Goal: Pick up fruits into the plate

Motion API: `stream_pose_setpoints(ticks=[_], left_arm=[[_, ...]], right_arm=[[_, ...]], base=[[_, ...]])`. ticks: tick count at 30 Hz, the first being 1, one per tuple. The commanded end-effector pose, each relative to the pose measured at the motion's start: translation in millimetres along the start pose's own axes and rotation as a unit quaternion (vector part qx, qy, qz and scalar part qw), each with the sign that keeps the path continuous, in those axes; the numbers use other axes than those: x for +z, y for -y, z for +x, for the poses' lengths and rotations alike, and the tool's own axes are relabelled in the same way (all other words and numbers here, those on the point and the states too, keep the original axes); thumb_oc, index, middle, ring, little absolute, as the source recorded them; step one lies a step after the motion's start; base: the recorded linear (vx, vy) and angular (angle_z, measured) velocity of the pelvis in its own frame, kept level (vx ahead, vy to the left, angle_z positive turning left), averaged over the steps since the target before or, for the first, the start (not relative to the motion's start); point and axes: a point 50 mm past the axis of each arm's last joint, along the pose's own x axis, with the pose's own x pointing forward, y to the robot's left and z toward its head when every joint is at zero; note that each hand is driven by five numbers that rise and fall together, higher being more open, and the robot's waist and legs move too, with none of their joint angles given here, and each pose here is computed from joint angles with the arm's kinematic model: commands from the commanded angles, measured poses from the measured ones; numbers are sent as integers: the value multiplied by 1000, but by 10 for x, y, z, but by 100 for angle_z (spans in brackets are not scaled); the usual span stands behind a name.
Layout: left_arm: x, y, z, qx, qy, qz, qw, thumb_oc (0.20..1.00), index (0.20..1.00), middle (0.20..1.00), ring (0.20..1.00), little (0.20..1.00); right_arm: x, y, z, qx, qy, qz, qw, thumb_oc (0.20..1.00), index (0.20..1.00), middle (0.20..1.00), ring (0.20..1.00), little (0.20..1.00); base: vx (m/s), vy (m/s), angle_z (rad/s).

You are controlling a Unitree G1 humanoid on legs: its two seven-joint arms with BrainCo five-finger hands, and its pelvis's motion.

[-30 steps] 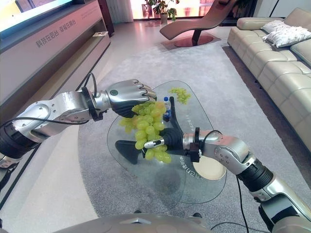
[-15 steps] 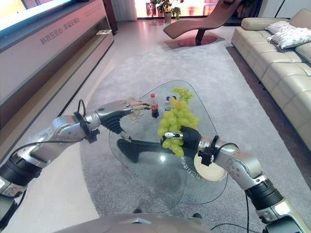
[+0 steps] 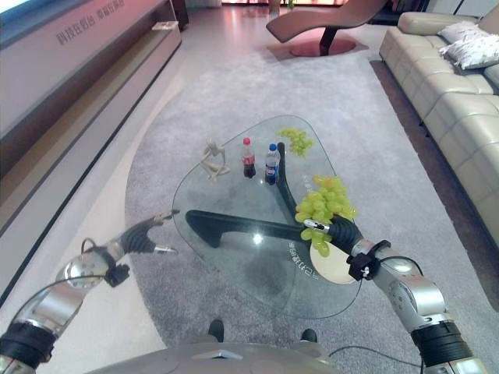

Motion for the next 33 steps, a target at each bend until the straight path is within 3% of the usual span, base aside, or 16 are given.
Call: stream_pose_setpoints(ticks=[1,9,15,33], left_arm=[[-52,-174,106,81,-7,-42,996,1000,1000,1000,1000,1000],[-382,145,348,121,-112,-126,978,1000,1000,1000,1000,1000],[-383,374,522,131,-151,-142,970,1000,1000,1000,1000,1000],[56,361,753,120,-72,-134,981,1000,1000,1000,1000,1000]], right_arm=[[511,164,68,-49,118,-59,990,200,200,200,200,200],[724,386,259,-141,130,-83,978,200,200,200,200,200],[1202,735,271,-239,139,-144,950,200,200,200,200,200],[1764,1175,205,-419,77,-221,877,200,200,200,200,200]], base=[[-190,-123,3],[-169,-77,2],[-169,-35,-2],[-39,5,-7]])
